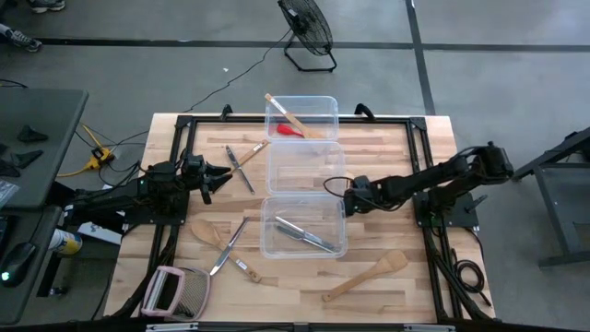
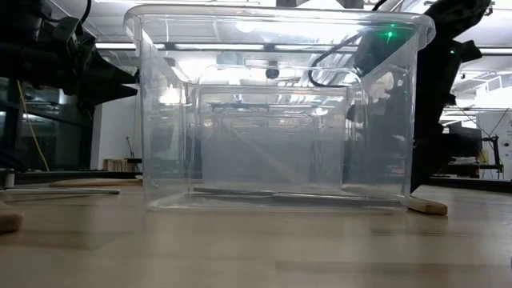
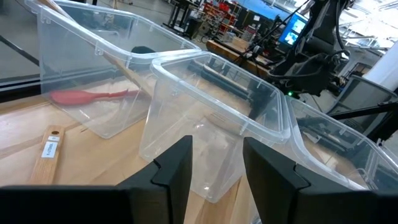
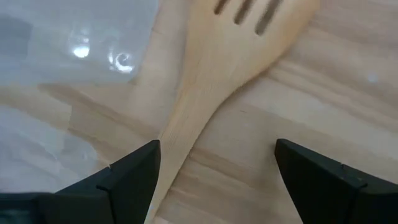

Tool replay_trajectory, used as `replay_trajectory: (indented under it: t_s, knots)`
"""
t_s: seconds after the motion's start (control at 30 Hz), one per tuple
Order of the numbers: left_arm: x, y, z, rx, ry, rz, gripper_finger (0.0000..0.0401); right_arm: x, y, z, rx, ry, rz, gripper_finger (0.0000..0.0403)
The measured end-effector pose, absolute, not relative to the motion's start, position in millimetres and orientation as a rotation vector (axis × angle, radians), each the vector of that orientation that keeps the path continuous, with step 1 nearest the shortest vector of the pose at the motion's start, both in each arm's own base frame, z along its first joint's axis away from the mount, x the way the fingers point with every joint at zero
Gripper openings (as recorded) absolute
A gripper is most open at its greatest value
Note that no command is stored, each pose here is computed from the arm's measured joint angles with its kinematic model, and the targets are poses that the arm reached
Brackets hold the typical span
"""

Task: Pick & Place Kitchen Items
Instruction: Put the brown spatula into the middle transparent bin

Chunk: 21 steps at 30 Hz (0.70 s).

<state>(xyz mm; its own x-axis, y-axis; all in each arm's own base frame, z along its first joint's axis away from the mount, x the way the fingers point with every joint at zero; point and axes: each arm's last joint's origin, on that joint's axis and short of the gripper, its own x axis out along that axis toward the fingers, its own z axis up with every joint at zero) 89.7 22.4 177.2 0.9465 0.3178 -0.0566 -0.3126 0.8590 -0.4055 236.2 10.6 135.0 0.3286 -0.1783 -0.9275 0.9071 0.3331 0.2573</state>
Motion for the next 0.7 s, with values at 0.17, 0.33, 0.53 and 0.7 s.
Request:
replay_trajectory:
  t_s: [0.17, 0.33, 0.53, 0.7]
  knots:
    - [89.7, 22.4, 177.2, -0.424, -0.013, 0.331, 0.0143, 236.9, 11.8, 135.7, 0.745, 0.969, -0.798, 0.0310]
    - [89.7, 22.4, 177.2, -0.424, -0.013, 0.331, 0.0143, 239.1, 10.7, 137.2, 0.515, 0.987, -0.705, 0.0310]
    - [89.7, 22.4, 177.2, -0.424, -0.013, 0.331, 0.0143, 242.1, 11.1, 138.8, 0.178, 1.048, -0.510, 0.0310]
    - [89.7, 22.4, 177.2, -0.424, -0.013, 0.331, 0.0143, 245.3, 10.3, 139.7, 0.027, 1.076, -0.347, 0.0310]
